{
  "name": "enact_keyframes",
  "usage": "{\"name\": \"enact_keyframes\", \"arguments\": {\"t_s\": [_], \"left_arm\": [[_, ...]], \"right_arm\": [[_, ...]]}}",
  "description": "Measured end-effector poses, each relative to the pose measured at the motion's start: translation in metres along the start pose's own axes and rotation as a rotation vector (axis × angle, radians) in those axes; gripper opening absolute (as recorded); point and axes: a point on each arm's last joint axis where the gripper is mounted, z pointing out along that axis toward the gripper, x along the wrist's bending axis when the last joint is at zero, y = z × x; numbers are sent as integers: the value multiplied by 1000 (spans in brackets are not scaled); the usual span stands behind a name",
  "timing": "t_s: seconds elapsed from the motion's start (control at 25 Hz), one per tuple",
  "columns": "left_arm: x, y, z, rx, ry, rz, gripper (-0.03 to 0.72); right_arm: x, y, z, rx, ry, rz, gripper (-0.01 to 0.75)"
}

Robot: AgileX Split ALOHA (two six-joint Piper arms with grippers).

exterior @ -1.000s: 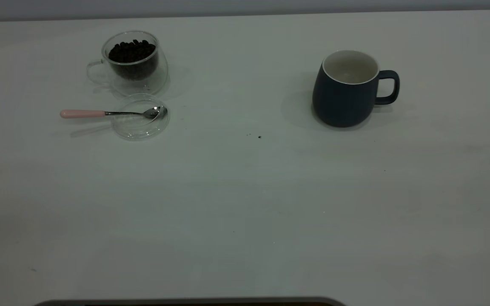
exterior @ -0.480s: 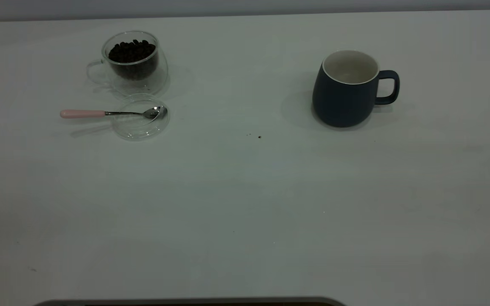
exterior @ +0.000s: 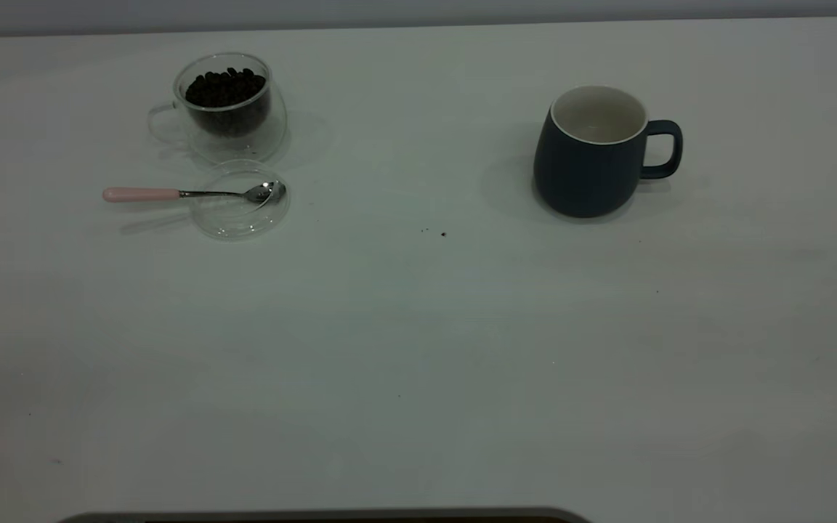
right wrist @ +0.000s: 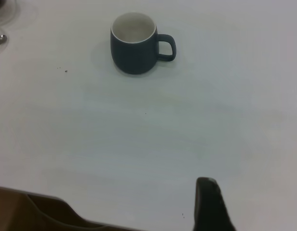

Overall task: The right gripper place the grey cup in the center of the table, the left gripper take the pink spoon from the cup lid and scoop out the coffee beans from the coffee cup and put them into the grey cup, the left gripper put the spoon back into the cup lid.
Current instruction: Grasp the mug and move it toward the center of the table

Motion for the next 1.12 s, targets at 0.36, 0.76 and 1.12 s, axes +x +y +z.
{"name": "enact_keyframes", "arguments": {"t_s": [0.36, 0.76, 1.12], "left_arm": [[0, 0, 0, 0, 0, 0, 515], [0, 0, 0, 0, 0, 2, 515], [0, 0, 0, 0, 0, 3, 515]], "right_arm": [[0, 0, 0, 0, 5, 2, 483], [3, 20, 19, 83, 69, 57, 521], [-8, 72, 118, 329, 91, -13, 639]]}}
